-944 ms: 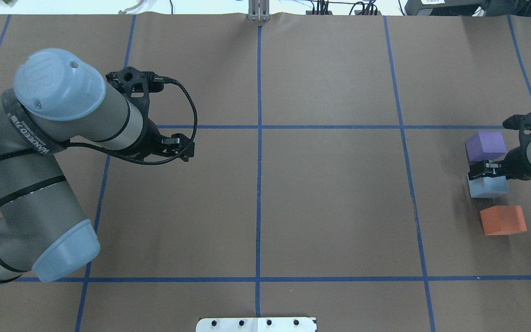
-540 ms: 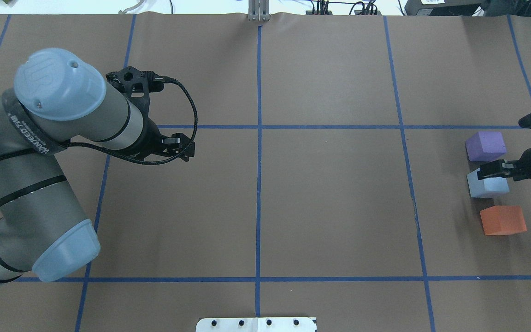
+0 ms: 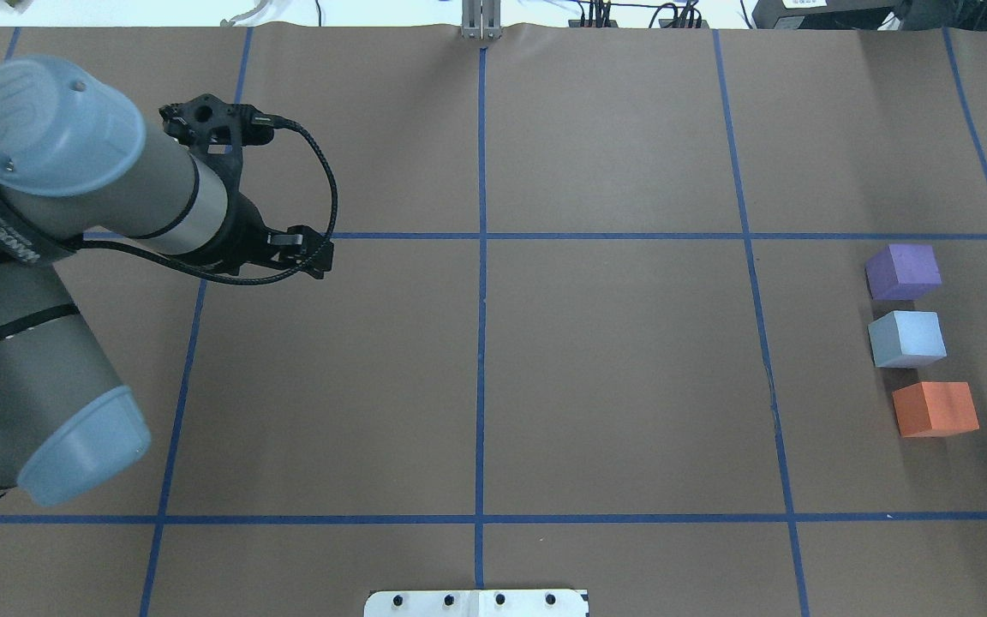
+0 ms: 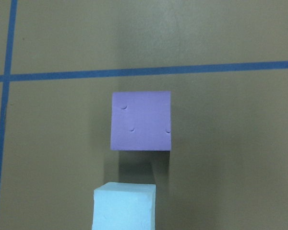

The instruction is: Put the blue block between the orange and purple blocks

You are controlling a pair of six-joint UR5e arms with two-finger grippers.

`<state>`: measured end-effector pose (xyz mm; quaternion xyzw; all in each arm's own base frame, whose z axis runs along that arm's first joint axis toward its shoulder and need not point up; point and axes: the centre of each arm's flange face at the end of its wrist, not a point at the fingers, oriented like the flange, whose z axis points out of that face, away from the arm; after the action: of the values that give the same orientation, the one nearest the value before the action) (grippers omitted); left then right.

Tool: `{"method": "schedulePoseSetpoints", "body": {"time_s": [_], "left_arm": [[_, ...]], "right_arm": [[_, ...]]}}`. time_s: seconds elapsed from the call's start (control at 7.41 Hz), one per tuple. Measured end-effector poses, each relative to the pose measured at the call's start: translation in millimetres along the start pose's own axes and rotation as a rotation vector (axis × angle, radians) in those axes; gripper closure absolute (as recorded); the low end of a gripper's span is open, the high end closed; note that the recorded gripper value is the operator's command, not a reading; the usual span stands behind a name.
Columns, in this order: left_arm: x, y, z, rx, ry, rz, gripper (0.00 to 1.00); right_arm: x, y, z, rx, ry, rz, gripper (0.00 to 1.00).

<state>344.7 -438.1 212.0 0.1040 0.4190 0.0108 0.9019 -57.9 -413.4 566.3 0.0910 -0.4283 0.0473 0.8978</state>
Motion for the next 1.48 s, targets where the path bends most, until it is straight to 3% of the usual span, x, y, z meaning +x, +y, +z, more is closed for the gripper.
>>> {"method": "schedulePoseSetpoints", "body": {"time_s": [0.4,0.81,1.08,1.48], "left_arm": [[-186,-30,-35,-0.064,-0.054,0.119,0.0],[-414,-24,-92,-0.081,0.001,0.064,0.0],[-474,-11,-96,-0.074,0.014,0.018,0.0],[-490,5,-91,-0.08,0.007,-0.003,0.0]], "right_arm": [[39,-41,-52,-0.004,0.042,-0.065,0.0],[40,-73,-83,-0.048,0.075,-0.12,0.0],[34,-72,-88,-0.061,0.077,-0.125,0.0],[28,-76,-82,-0.074,0.076,-0.139,0.0]]}}
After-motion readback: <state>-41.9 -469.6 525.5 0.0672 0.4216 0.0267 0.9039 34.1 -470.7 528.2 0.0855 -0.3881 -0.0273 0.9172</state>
